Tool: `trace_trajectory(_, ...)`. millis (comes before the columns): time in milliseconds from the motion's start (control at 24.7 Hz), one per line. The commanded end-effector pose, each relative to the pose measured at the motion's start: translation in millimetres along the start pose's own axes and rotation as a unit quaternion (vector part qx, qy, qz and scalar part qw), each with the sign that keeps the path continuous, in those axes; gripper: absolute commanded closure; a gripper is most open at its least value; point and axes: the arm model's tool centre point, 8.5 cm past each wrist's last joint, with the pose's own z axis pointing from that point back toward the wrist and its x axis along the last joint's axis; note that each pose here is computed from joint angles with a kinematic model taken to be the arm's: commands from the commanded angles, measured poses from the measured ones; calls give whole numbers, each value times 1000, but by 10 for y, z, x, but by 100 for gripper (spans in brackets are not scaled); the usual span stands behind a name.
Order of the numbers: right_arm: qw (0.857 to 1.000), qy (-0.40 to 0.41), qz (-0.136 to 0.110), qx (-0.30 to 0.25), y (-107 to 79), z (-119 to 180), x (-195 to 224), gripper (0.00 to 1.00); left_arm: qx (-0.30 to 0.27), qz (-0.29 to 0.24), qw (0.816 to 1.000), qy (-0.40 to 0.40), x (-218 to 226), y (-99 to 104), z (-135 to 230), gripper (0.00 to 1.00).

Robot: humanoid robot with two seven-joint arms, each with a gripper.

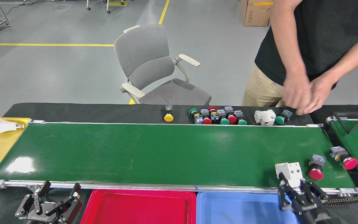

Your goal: Pick switch part from conveyor to tray

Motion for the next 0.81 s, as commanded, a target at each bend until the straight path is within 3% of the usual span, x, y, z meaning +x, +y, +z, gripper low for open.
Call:
trace_trajectory(0,999,-37,-17,-36,-31,98,173,14,8,-8,1000,14,-120,69,43,0)
trace_trajectory(41,998,-52,-26,-39,7,146,245,1,9,-8,1000,17,-152,75,58,0)
trace_trajectory(243,998,-20,-27,-45,-22,224,50,0,10,-6,1000,22,-162,78,70,0)
trace_trajectory(365,994,70,-56,-57,-16,168,-15,0,11,-7,1000,23,-167,85,66,0)
trace_trajectory(486,988,139,-58,-29,25,154,-152,0,14,-10,1000,18,-164,109,48,0)
trace_trajectory(608,986,154,-58,-34,-54,-1,-207,0,15,-10,1000,16,-151,115,29,0)
trace_trajectory(770,987,158,-31,-24,-149,-337,-188,0,15,-12,1000,13,-140,118,10,0)
